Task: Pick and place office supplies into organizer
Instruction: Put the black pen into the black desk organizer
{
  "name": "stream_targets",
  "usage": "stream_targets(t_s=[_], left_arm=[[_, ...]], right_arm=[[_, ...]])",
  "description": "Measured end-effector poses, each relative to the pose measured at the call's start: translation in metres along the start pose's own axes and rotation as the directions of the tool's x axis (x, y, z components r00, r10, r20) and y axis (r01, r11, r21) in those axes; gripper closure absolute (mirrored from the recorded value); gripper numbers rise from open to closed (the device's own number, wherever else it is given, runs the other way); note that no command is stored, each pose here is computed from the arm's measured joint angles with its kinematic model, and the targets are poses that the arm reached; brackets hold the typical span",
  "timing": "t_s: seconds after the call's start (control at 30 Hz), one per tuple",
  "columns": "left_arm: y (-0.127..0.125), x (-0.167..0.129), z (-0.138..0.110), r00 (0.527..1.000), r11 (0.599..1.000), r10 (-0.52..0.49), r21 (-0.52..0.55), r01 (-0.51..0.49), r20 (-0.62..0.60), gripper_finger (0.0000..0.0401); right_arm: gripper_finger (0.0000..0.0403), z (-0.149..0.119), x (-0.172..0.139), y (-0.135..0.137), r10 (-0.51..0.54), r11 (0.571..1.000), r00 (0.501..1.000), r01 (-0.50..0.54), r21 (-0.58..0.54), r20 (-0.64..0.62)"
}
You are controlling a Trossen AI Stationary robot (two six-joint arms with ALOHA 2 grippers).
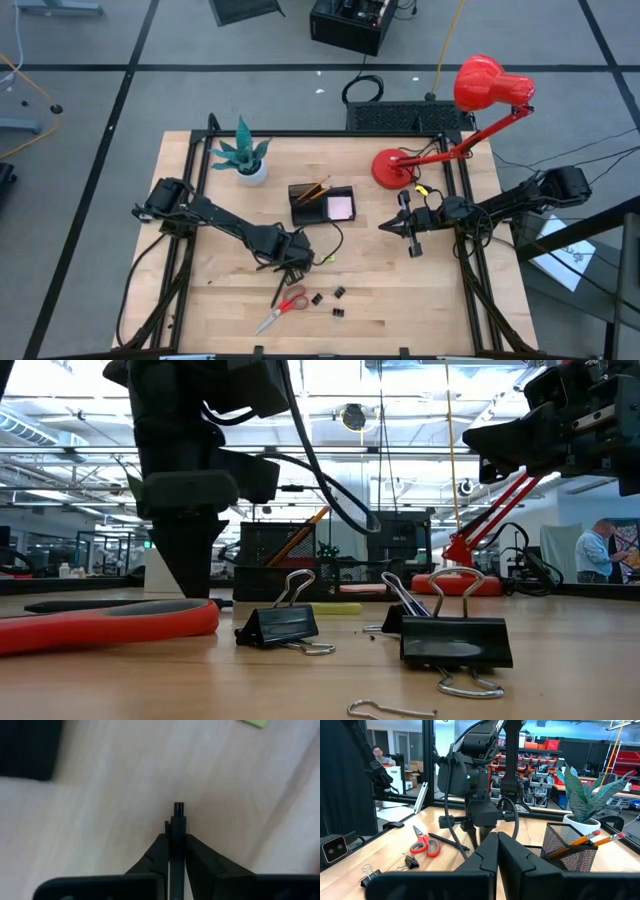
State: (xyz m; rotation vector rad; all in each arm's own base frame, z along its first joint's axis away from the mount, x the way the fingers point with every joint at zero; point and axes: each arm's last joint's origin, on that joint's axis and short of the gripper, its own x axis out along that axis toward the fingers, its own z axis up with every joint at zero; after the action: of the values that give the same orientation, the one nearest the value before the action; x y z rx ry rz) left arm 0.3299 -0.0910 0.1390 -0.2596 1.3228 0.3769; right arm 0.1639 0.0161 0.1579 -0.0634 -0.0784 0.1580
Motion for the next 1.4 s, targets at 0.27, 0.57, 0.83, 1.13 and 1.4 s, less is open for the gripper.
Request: stream_targets(t_s=[0.27, 0.57, 0.83, 1.13, 1.4], left_arm=[[0.007, -0.06, 0.019, 0.938, 0.993, -0.043, 0.116, 0.004, 0.344, 0.0347], [0.017, -0.141, 0.039, 0.666, 0.932, -0.136, 0.322, -0.164, 0.734, 0.0351], [0.043, -0.158, 0.056, 0.574, 0.91, -0.091, 0.302, -0.284, 0.814, 0.0349], [0.094, -0.138, 0.081, 0.616, 0.947, -0.123, 0.278, -0.161, 0.778, 0.0353], [0.129, -0.086, 0.07, 0.627, 0.974, -0.15, 0.223, -0.039, 0.764, 0.0354]], right_arm=[[0.0399, 0.0, 0.0, 0.0, 0.0, 1.0, 1.0, 0.0, 0.0, 0.0], [0.0399, 0.0, 0.0, 0.0, 0.0, 1.0, 1.0, 0.0, 0.0, 0.002], [0.0399, 0.0, 0.0, 0.0, 0.003, 1.0, 1.0, -0.003, 0.0, -0.005], [0.0399, 0.0, 0.0, 0.0, 0.004, 1.0, 1.0, -0.004, 0.006, -0.004], [0.0399, 0.0, 0.0, 0.0, 0.004, 1.0, 1.0, -0.004, 0.023, -0.004]])
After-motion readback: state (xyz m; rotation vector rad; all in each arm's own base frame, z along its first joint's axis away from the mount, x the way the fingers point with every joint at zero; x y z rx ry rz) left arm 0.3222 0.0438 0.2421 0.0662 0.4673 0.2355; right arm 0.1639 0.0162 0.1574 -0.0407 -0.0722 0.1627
